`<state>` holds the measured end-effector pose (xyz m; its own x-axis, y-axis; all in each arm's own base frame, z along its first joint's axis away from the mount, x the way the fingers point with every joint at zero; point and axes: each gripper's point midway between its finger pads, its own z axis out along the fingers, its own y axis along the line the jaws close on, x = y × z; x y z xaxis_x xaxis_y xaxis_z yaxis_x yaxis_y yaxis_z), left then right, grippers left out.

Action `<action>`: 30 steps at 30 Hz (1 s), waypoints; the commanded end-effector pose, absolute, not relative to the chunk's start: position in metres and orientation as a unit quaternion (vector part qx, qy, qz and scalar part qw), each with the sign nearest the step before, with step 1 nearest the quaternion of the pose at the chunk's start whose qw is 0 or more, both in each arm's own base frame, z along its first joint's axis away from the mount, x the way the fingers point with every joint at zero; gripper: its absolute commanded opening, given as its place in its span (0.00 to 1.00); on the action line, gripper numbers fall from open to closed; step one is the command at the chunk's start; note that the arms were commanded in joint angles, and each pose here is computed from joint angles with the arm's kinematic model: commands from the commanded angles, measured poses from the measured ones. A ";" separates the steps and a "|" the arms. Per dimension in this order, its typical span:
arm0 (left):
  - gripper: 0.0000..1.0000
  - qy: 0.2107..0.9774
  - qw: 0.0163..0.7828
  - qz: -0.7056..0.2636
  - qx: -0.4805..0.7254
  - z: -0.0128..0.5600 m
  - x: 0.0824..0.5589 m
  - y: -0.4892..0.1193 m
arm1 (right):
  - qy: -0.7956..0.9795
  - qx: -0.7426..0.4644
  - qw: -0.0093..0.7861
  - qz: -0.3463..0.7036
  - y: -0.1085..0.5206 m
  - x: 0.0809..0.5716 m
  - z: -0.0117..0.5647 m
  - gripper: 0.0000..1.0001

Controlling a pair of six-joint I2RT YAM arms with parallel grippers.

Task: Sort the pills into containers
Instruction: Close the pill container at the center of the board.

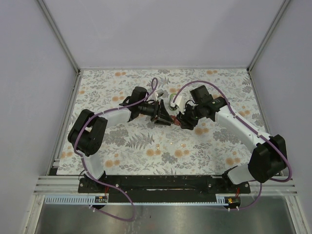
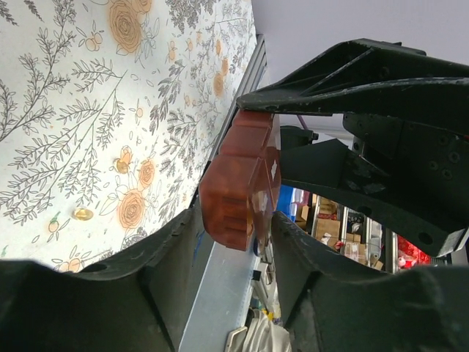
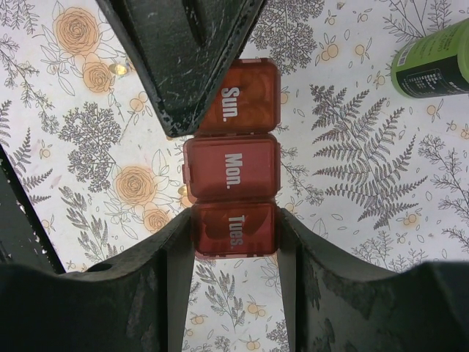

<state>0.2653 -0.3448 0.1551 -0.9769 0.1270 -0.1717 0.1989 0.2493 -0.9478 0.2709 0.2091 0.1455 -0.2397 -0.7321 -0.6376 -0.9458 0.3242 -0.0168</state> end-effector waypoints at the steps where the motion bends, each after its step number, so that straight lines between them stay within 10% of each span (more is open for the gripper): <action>1: 0.52 0.772 0.057 -0.619 0.131 0.180 0.269 -0.350 | 0.748 -0.546 0.322 0.199 0.218 0.280 0.171 0.00; 11: 0.61 0.772 0.062 -0.619 0.130 0.180 0.270 -0.347 | 0.749 -0.545 0.320 0.197 0.216 0.279 0.168 0.00; 21: 0.00 0.775 0.059 -0.618 0.119 0.173 0.273 -0.347 | 0.749 -0.545 0.323 0.196 0.217 0.280 0.170 0.00; 30: 0.00 0.786 0.087 -0.598 0.130 0.179 0.273 -0.345 | 0.749 -0.544 0.322 0.201 0.218 0.279 0.169 0.00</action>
<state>0.2683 -0.3429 0.1548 -0.9801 0.1117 -0.1643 0.1884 0.2599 -0.9471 0.2737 0.2099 0.1472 -0.2341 -0.7273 -0.6452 -0.9447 0.3269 -0.0257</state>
